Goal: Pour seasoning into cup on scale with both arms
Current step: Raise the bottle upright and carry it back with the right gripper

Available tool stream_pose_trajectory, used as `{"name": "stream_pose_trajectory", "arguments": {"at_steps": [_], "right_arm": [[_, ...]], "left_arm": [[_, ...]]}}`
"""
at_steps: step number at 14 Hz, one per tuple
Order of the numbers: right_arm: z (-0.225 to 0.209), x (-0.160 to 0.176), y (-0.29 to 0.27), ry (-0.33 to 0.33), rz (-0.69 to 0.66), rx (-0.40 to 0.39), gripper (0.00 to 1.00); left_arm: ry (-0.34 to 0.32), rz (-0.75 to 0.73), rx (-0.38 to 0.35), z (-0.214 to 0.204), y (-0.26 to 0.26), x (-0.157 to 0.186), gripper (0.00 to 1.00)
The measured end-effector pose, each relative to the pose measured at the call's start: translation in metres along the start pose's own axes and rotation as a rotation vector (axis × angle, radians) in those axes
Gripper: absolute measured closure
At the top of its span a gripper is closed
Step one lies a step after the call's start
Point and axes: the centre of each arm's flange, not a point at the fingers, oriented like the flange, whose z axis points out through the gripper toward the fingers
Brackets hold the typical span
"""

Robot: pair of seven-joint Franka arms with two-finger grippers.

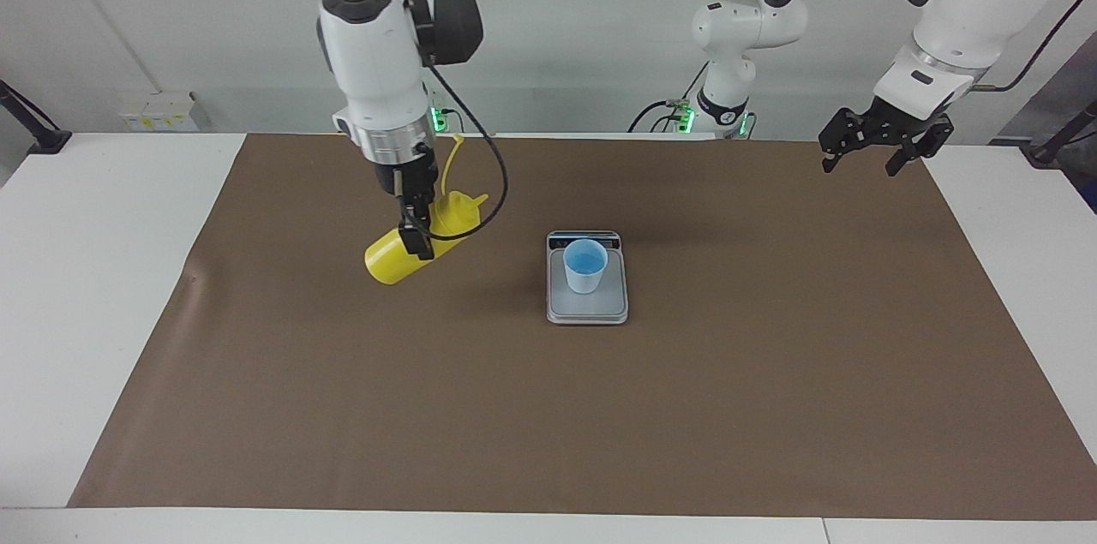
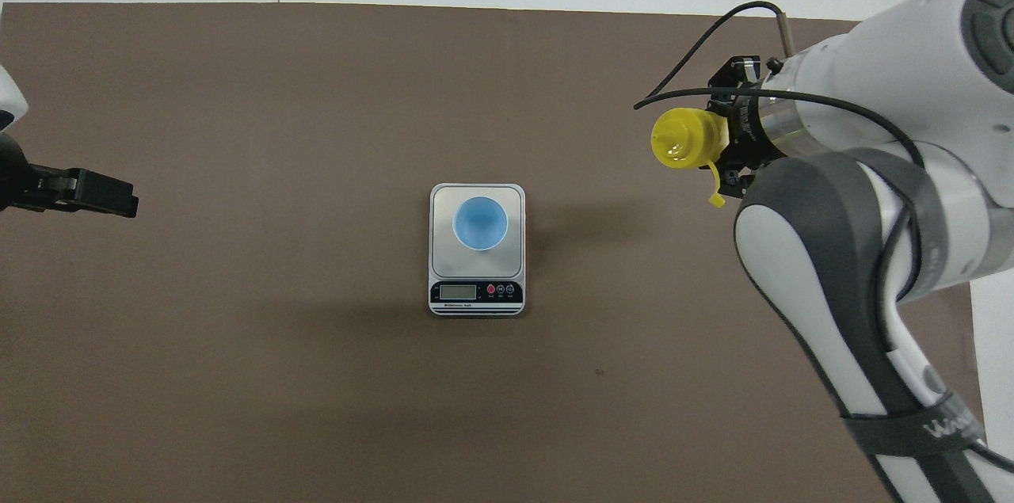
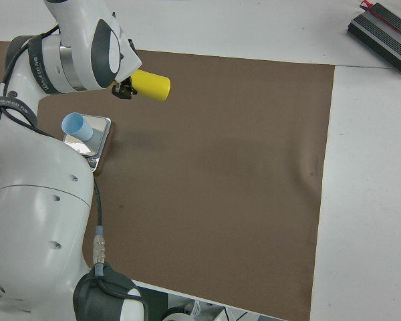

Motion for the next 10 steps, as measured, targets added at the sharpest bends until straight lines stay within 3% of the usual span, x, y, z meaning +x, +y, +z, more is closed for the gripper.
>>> {"name": "stream_pose_trajectory", "arguments": {"at_steps": [3,5,10], "right_arm": [[0.004,0.033,0.0,-0.117,-0.016,-0.023,0.45],[0.01,0.049,0.002,-0.14,-0.043,-0.029,0.45],[0.033,0.105,0.018,-0.269,-0.147,-0.091,0.45]], "left_arm": [[0.0,0.001,0.0,0.002,0.001,0.0,0.0],[0.0,0.002,0.0,0.002,0.001,0.0,0.0],[0.001,0.002,0.001,0.002,0.001,-0.001,0.0]]}}
